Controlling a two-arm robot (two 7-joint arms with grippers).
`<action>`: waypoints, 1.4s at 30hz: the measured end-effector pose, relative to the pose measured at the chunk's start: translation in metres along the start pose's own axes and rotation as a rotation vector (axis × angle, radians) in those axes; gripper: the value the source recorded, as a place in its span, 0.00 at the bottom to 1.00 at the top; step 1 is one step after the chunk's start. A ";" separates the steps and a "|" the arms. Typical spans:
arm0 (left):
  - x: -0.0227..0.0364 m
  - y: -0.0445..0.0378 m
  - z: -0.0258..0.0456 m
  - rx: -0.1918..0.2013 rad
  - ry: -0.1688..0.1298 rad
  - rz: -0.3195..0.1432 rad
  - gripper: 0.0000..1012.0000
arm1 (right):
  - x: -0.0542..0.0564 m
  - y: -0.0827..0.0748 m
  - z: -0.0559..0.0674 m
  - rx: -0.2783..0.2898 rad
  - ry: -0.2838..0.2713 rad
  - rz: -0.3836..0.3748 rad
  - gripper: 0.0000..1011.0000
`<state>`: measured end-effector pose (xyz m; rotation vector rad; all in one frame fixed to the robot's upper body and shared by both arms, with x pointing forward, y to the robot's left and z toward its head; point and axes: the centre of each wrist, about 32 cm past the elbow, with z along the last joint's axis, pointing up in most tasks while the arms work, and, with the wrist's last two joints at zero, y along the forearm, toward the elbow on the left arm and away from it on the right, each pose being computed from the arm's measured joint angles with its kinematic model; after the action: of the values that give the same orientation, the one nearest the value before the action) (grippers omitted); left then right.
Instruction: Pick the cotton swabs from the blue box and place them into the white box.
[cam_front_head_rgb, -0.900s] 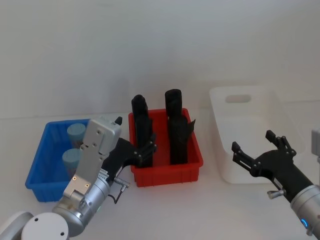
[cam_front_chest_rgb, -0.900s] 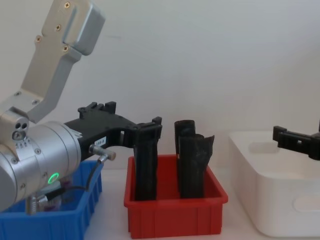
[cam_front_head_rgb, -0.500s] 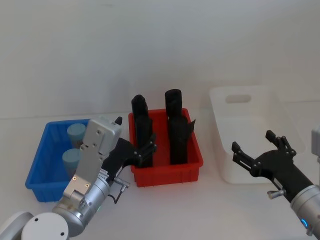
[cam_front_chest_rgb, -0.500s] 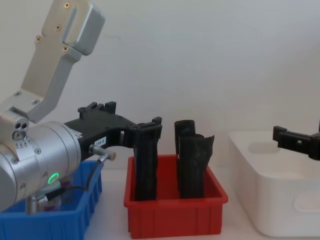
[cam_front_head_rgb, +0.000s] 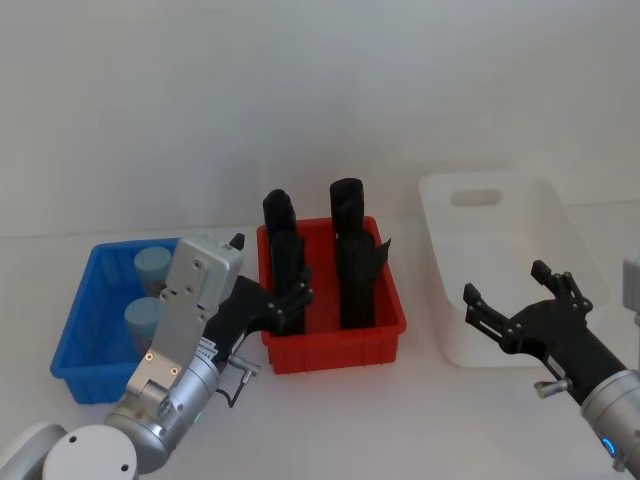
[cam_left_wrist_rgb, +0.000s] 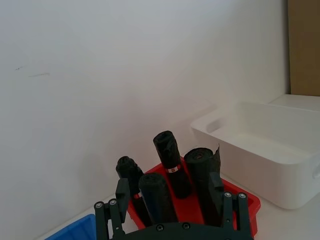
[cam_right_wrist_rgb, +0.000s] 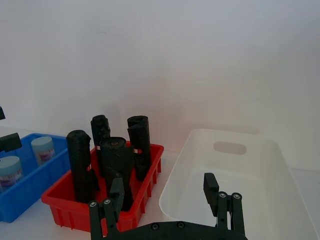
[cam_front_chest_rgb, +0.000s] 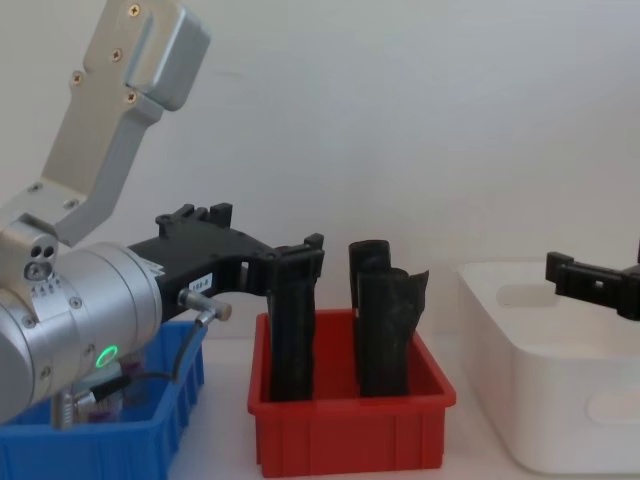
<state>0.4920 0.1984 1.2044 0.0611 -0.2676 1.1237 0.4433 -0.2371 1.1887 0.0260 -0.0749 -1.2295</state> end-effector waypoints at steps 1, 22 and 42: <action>0.0000 0.0000 0.0000 0.000 0.000 0.000 0.99 | 0.000 0.000 0.000 0.000 0.000 0.000 0.99; 0.0000 0.0000 0.0000 0.000 0.000 0.000 0.99 | 0.000 0.000 0.000 0.000 0.000 0.000 0.99; 0.0097 0.0016 -0.0034 0.011 0.030 0.020 0.99 | 0.000 0.000 0.000 0.000 0.000 0.000 0.99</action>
<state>0.4951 0.2083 1.2033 0.0507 -0.2357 1.1455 0.4433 -0.2371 1.1887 0.0260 -0.0749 -1.2295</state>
